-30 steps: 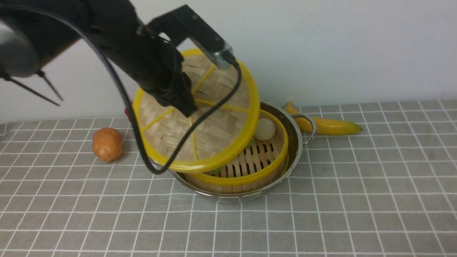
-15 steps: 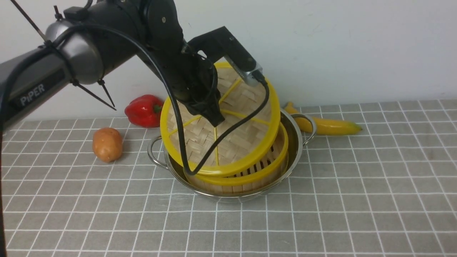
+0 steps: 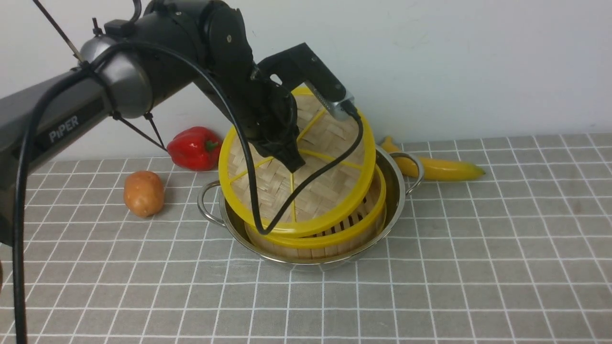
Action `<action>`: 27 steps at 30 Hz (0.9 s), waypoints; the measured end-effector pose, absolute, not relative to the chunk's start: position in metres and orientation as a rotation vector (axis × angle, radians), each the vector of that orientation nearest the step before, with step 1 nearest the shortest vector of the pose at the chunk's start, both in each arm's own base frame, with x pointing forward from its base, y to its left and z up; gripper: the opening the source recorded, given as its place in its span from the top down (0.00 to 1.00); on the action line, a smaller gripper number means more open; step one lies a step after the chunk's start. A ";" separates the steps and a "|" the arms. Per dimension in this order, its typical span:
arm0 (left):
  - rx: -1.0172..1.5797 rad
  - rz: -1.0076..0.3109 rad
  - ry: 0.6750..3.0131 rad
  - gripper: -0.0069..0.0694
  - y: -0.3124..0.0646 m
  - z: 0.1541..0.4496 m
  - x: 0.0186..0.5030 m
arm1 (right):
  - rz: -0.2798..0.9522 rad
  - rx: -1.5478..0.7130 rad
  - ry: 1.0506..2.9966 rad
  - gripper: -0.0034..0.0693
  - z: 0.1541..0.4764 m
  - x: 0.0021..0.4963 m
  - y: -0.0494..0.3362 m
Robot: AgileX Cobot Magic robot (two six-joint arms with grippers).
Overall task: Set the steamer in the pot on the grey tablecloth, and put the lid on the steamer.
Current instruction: 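Place the yellow bamboo steamer lid onto the steamer in the pot with the left gripper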
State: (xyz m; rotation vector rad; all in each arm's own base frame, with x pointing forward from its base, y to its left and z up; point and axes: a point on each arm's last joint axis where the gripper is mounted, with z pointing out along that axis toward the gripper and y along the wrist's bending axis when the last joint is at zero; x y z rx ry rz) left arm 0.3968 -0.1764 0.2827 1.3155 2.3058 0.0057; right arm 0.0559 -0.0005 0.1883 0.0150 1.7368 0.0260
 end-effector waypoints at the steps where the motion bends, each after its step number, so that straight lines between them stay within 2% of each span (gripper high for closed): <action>1: 1.316 0.005 2.307 0.76 -0.176 0.282 0.397 | 0.026 0.015 1.737 0.62 0.188 0.056 -0.001; 9: 1.340 -0.003 2.347 0.76 -0.177 0.273 0.397 | 0.028 0.016 1.736 0.62 0.188 0.056 0.000; 27: 1.388 0.023 2.271 0.76 -0.178 0.275 0.400 | 0.028 0.016 1.736 0.62 0.188 0.056 0.000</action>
